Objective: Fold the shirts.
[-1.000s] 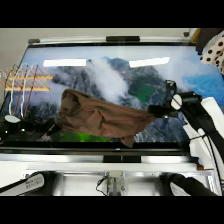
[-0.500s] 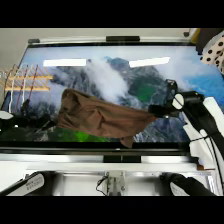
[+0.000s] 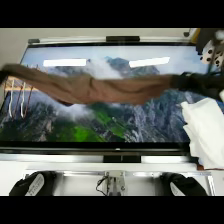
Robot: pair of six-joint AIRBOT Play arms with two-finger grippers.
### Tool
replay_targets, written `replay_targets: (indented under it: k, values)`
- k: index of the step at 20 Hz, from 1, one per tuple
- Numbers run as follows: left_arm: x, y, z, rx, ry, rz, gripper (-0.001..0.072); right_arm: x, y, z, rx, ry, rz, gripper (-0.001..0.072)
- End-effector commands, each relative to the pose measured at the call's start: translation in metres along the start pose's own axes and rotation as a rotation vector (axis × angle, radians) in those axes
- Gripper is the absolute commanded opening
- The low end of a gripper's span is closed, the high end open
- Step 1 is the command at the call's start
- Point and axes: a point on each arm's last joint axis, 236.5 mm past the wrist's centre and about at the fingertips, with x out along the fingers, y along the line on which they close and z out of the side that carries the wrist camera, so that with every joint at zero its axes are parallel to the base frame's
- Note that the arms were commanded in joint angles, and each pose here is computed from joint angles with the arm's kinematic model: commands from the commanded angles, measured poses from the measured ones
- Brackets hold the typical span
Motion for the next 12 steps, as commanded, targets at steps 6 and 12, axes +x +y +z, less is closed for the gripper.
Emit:
replay_targets:
  k: [6, 12]
  values:
    - [-0.079, -0.053, 0.064, 0.051, -0.272, -0.025, 0.0029, -0.114, 0.003, 0.096, 0.022, -0.403, 0.052, 0.007]
    - [-0.059, -0.038, 0.042, 0.012, -0.2, -0.016, 0.003, -0.081, 0.008, 0.079, 0.027, -0.285, 0.055, 0.007]
